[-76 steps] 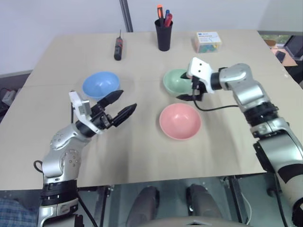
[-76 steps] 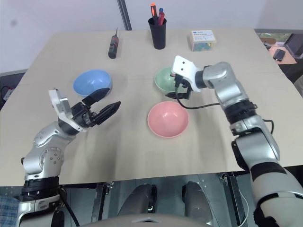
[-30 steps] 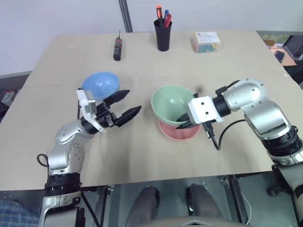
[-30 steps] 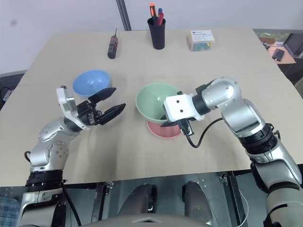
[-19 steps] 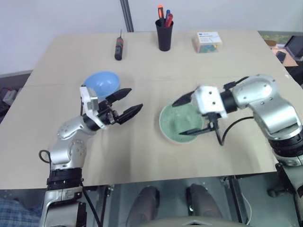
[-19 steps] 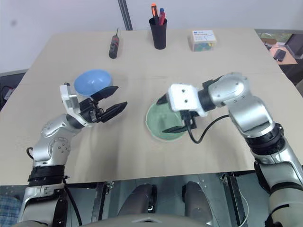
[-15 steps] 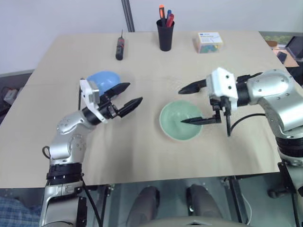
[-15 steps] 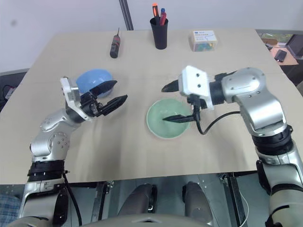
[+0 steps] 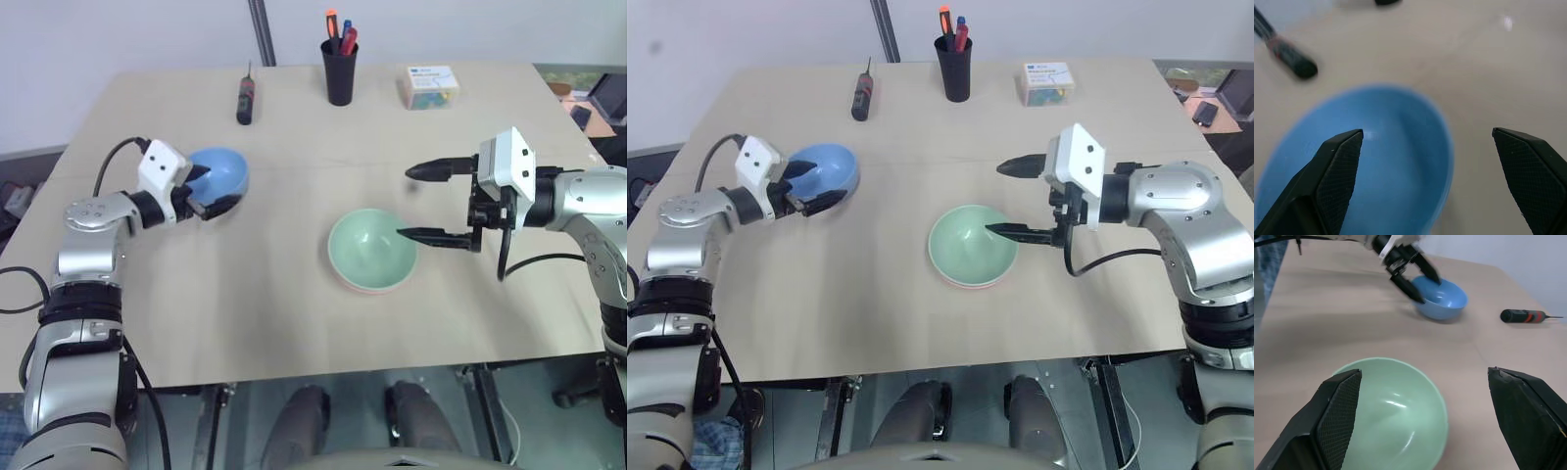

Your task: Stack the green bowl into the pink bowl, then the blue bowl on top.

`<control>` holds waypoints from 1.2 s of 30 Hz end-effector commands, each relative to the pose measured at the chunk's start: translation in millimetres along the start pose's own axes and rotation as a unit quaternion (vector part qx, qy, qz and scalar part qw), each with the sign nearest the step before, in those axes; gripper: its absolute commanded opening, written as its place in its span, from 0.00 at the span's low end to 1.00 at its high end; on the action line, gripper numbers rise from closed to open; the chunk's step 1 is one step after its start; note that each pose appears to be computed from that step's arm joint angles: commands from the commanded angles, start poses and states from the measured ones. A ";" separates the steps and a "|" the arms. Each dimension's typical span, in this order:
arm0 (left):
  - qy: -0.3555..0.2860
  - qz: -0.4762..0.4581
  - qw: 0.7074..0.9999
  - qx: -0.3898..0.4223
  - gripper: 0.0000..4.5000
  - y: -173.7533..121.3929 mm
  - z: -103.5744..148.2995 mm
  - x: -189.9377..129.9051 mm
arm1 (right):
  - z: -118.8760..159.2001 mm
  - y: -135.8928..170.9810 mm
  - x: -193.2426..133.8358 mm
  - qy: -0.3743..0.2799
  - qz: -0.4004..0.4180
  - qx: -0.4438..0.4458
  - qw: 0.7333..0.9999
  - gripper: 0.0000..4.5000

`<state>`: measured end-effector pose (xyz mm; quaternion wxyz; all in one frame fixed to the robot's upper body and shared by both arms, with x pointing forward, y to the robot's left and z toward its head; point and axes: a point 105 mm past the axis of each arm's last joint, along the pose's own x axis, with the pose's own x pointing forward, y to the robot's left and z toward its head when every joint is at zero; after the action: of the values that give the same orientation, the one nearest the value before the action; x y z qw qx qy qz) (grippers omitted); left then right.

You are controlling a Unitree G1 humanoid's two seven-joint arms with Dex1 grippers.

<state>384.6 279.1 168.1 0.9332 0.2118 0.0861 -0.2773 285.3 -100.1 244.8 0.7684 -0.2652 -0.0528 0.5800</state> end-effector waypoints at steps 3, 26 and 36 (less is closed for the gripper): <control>0.022 0.000 0.999 0.027 1.00 5.1 -2.0 2.3 | 13.4 -3.4 -8.0 -0.015 -0.024 -0.031 0.999 0.96; 0.034 -0.041 0.998 0.029 0.01 -5.5 -7.3 8.2 | 9.1 -7.4 -9.1 -0.008 -0.049 -0.020 0.999 1.00; -0.022 -0.187 0.974 0.125 0.01 -61.7 59.6 21.9 | 7.8 -6.8 -9.6 -0.004 -0.048 -0.020 0.999 1.00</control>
<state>381.5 226.6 165.9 0.8681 0.2660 0.1138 -0.4034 291.0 -108.6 248.8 0.7953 -0.2631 -0.0608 0.5428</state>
